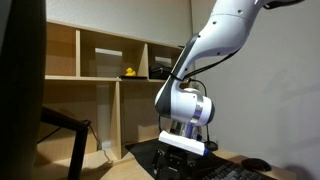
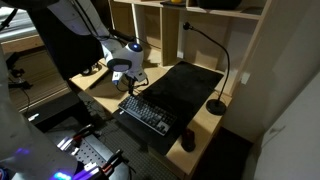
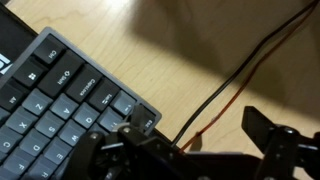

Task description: Click the escape key

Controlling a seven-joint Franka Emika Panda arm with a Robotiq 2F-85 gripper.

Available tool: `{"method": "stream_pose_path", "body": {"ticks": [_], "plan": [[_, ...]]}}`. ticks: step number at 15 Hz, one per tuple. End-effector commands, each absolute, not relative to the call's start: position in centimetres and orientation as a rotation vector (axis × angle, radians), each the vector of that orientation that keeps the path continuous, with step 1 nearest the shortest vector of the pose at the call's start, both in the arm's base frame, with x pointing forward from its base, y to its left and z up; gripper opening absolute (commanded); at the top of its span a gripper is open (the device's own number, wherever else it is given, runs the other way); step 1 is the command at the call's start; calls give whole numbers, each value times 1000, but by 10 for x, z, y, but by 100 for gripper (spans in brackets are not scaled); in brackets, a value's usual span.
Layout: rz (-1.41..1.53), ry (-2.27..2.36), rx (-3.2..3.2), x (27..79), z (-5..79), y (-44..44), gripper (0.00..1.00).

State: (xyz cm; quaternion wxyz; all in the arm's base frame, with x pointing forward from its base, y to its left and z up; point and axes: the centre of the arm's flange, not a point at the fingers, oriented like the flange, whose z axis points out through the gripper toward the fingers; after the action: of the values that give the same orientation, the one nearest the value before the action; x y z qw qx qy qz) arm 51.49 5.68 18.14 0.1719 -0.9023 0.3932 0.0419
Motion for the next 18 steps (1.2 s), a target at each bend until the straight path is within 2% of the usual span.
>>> {"method": "stream_pose_path", "body": {"ticks": [1,18], "plan": [[118,1116,-2561,515,182,57,100],[75,1152,-2537,529,172,58,100]]}}
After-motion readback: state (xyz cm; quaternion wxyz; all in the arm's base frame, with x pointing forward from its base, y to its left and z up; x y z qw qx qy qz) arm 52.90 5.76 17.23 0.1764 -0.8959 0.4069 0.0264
